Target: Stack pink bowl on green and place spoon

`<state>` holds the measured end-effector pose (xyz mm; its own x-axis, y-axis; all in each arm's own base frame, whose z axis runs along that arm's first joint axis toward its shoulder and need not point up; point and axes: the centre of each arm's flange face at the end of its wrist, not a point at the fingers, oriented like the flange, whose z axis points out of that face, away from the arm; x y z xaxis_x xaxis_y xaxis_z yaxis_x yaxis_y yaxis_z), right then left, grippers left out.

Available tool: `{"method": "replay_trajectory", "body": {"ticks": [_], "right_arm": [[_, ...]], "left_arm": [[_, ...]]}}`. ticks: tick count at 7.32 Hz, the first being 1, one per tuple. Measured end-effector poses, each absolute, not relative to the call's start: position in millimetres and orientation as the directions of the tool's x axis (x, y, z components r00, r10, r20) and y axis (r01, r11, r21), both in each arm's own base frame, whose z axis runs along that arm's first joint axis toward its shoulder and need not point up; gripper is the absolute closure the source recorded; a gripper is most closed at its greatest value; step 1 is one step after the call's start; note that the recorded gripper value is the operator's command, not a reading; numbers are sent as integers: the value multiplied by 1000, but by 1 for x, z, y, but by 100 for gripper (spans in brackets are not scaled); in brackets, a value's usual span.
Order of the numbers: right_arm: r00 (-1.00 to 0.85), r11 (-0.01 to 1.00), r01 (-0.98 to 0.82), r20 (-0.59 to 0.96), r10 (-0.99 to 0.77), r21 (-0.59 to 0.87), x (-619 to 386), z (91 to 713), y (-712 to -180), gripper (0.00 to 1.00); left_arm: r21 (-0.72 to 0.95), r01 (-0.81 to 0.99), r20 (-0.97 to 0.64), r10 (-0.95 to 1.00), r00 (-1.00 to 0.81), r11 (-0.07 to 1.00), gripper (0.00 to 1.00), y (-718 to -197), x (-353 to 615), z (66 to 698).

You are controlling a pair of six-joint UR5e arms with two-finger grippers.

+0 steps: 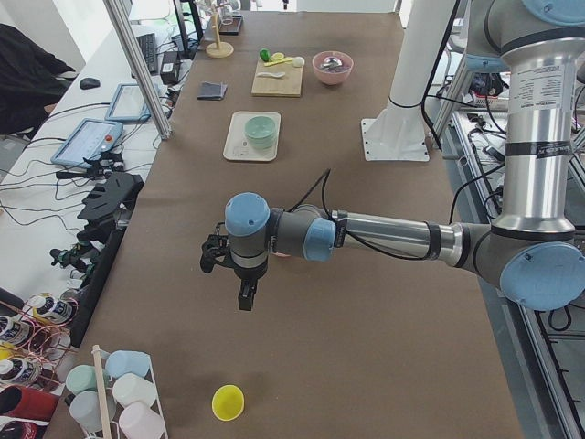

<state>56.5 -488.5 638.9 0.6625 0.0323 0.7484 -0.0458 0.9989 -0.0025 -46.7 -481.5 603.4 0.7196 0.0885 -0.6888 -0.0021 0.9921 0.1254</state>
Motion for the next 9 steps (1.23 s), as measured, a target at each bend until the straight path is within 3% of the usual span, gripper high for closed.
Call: {"method": "replay_trajectory", "body": {"ticks": [9], "right_arm": [[666,999,-44,745,28,2,57,639,-490,0]], "left_arm": [[115,-3,-692,82,717,993,2,-480,-45,608]]}}
